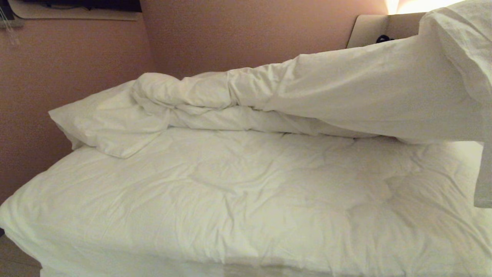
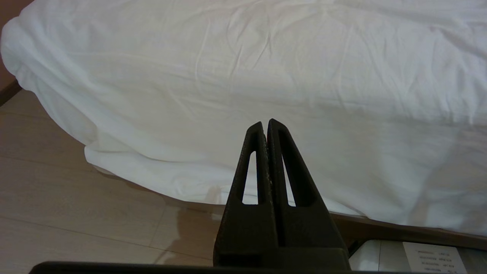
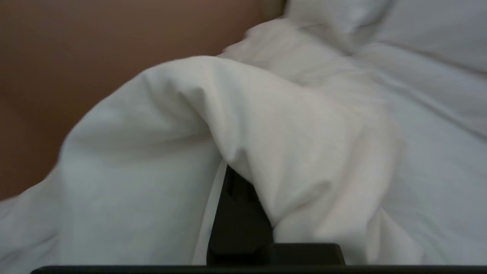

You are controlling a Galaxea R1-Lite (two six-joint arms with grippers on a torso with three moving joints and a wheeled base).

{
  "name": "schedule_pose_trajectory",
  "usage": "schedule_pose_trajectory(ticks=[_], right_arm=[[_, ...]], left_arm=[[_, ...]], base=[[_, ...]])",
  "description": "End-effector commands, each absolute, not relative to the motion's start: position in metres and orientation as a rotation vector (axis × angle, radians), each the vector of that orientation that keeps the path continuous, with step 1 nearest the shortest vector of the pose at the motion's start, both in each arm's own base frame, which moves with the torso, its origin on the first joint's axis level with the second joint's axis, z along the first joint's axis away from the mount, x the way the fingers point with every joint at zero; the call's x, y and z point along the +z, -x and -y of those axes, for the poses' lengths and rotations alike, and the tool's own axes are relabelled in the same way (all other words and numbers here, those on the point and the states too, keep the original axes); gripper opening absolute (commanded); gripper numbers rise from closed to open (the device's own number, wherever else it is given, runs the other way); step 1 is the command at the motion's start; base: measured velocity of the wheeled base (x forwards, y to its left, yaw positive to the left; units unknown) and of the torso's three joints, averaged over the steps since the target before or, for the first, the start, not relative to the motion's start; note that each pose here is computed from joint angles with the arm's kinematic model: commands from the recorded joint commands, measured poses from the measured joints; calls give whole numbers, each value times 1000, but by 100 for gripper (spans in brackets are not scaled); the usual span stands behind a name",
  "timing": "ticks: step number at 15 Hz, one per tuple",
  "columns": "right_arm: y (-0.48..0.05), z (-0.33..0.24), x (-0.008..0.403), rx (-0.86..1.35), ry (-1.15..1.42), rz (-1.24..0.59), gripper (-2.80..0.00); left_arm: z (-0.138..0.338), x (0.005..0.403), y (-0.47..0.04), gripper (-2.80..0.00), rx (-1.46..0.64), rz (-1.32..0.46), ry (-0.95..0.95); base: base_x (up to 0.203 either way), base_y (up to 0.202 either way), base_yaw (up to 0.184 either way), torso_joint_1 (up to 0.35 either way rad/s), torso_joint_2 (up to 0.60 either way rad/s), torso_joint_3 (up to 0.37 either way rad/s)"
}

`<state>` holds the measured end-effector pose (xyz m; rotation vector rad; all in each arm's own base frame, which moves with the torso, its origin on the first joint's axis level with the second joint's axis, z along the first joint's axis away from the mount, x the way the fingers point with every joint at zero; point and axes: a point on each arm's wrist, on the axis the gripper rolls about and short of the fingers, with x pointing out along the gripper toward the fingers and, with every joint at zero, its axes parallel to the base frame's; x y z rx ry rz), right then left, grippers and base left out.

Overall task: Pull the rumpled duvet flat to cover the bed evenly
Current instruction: Flatten the corners of the folded blanket

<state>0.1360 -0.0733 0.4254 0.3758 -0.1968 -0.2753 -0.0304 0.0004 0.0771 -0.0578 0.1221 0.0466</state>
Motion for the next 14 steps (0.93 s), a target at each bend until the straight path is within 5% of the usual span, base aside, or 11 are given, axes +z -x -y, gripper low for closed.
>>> schedule_pose_trajectory(ticks=[1, 14], right_arm=[[-122, 75, 423, -332, -371, 214, -280], [-76, 126, 420, -786, -423, 331, -280]], left_arm=[[0, 77, 30, -280, 47, -123, 58], [0, 77, 30, -280, 48, -123, 58]], base=[[0, 0, 0, 0, 0, 0], [0, 0, 0, 0, 0, 0]])
